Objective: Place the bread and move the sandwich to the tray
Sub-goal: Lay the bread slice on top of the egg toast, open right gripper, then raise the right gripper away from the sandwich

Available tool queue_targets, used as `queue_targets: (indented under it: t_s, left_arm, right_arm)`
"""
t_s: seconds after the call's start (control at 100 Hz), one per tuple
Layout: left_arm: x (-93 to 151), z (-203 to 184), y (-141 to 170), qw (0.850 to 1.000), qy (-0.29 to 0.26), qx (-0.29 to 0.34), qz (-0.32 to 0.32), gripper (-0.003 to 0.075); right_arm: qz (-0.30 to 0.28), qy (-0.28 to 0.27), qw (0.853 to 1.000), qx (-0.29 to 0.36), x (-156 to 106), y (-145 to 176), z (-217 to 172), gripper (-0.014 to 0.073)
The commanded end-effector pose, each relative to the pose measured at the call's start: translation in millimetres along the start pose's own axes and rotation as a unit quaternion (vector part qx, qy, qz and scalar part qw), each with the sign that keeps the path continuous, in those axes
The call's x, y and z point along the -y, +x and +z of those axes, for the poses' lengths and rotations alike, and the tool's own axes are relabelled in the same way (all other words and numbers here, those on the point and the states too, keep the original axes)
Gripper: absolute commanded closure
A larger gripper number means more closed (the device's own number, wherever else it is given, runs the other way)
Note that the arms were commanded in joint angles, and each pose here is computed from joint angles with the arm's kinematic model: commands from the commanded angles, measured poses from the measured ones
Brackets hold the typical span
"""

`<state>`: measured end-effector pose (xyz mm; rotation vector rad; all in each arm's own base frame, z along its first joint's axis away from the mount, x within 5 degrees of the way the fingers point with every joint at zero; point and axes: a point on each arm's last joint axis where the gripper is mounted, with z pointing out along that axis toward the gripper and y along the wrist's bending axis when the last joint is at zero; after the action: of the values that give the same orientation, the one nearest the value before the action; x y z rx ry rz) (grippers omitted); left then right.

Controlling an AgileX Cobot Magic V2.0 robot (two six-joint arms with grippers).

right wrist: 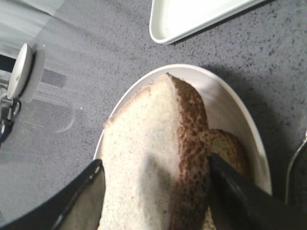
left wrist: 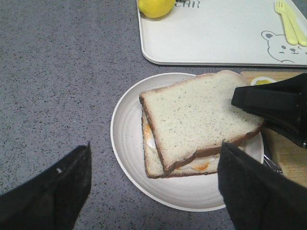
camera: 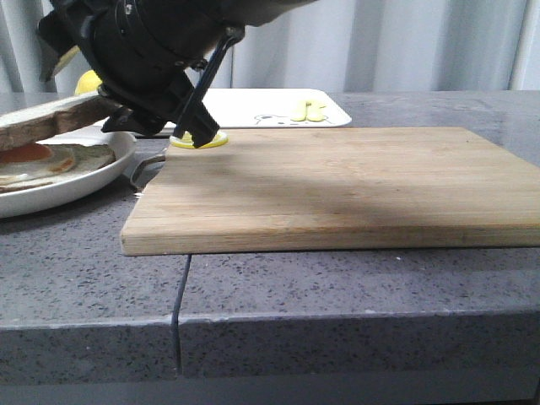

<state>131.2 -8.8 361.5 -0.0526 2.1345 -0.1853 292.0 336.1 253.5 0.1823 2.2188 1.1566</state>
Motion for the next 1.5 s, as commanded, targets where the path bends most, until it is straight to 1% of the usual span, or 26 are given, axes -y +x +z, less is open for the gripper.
queue_targets:
  t_s: [0.0, 0.66, 0.84, 1.01, 1.2, 1.36, 1.49]
  left_arm:
    - [2.0, -5.7, -13.5, 0.999, 0.005, 0.045, -0.004, 0.0207]
    - [2.0, -5.7, -13.5, 0.999, 0.005, 0.045, -0.004, 0.0207]
    - [2.0, -5.7, -13.5, 0.999, 0.005, 0.045, -0.004, 0.0207]
    - [2.0, -5.7, -13.5, 0.999, 0.005, 0.045, -0.004, 0.0207]
    - [2.0, -5.7, -13.5, 0.999, 0.005, 0.045, -0.004, 0.0207]
    - [2.0, -5.7, -13.5, 0.999, 0.005, 0.045, -0.004, 0.0207]
    - [2.0, -5.7, -13.5, 0.999, 0.005, 0.045, -0.004, 0.0207]
  right_arm:
    - [-0.041, -0.04, 0.998, 0.009, -24.0, -10.2, -17.3, 0.0133]
    - [-0.149, -0.032, 0.988, 0.037, -26.7, -20.4, -25.5, 0.0133]
    - [-0.157, -0.029, 0.986, 0.047, -26.3, -25.8, -31.1, 0.0133]
    - [-0.153, -0.013, 0.987, 0.048, -13.7, -29.6, -38.1, 0.0133]
    - [-0.158, 0.001, 0.986, 0.053, -2.6, -34.9, -52.0, 0.0133]
    - [-0.186, -0.003, 0.979, 0.081, -7.8, -48.4, -74.7, 0.0133]
    - [-0.211, -0.014, 0.971, 0.114, -16.2, -63.3, -103.9, 0.0133]
